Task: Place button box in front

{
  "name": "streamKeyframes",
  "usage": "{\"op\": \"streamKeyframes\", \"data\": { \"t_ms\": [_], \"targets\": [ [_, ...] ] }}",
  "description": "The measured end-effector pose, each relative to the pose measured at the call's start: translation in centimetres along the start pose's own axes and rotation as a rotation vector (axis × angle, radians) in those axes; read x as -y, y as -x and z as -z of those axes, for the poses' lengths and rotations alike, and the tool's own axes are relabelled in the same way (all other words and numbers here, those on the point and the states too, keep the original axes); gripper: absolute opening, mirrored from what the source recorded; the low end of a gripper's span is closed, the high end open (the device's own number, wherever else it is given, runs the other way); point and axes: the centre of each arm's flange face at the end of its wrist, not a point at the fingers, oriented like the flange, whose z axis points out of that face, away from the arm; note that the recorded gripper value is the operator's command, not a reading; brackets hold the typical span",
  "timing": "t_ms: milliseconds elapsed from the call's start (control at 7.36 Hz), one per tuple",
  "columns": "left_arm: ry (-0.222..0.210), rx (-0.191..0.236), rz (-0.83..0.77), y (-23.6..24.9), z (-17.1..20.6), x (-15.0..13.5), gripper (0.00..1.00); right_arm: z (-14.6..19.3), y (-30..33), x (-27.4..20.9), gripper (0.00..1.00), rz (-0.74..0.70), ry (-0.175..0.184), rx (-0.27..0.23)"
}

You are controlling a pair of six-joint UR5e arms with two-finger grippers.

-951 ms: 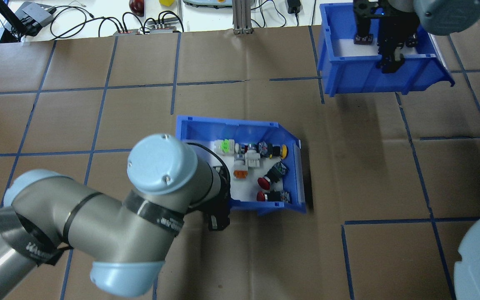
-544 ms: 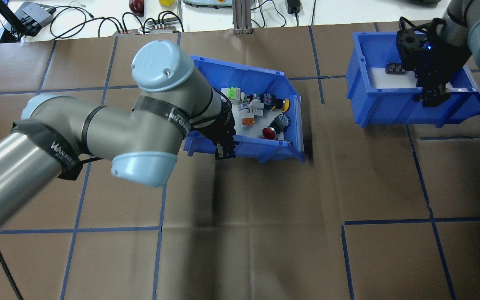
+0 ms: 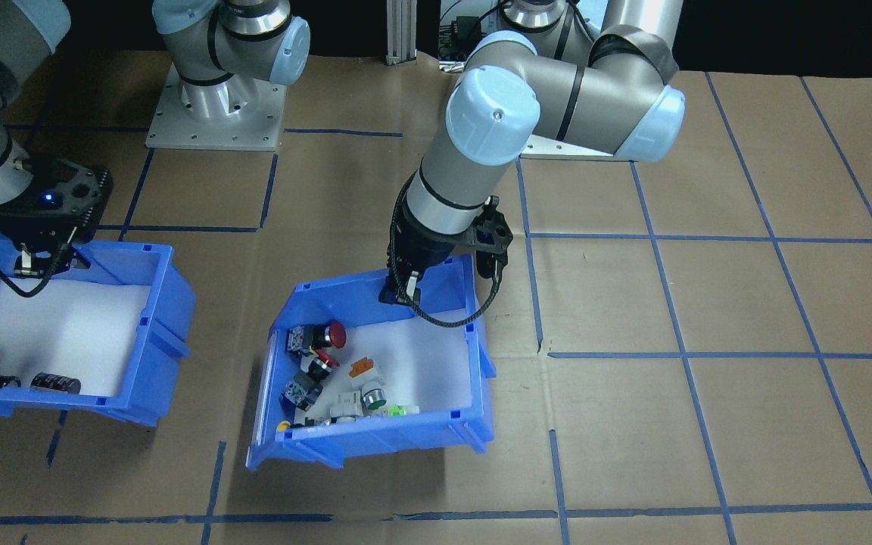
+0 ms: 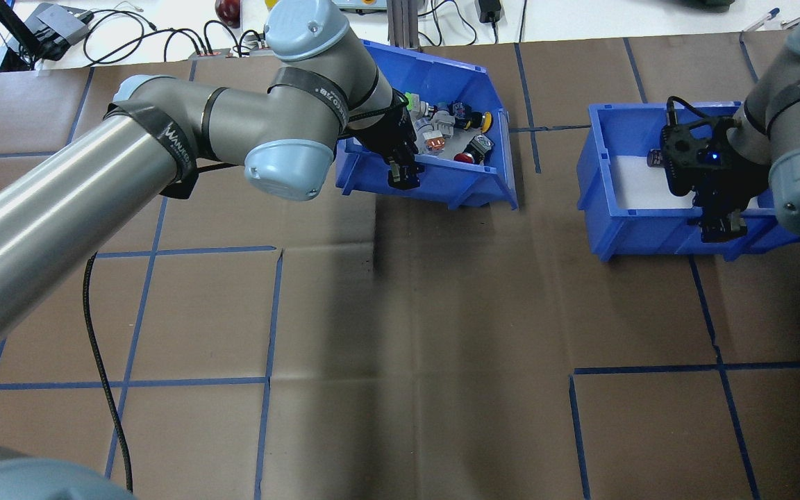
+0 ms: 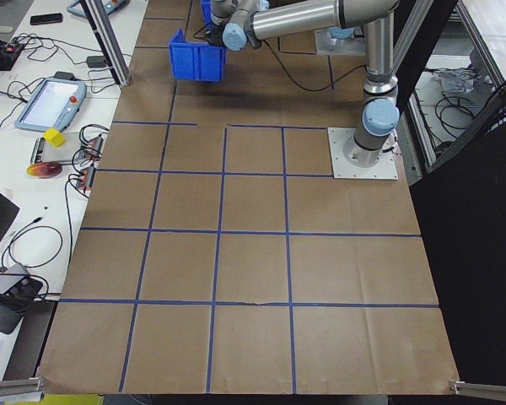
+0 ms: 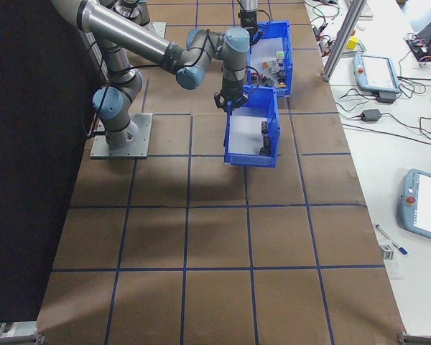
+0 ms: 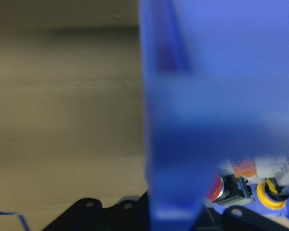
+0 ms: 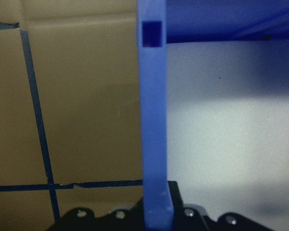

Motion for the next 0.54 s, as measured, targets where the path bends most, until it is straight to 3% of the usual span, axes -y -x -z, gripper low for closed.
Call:
{"op": "streamKeyframes", "data": {
  "t_ms": [544],
  "targets": [
    [0.025,0.025,0.015,-1.1,-1.7,0.4,0.04,-0.5,0.9,0.3,0.08,0.055,0.002,-0.013]
  ]
}}
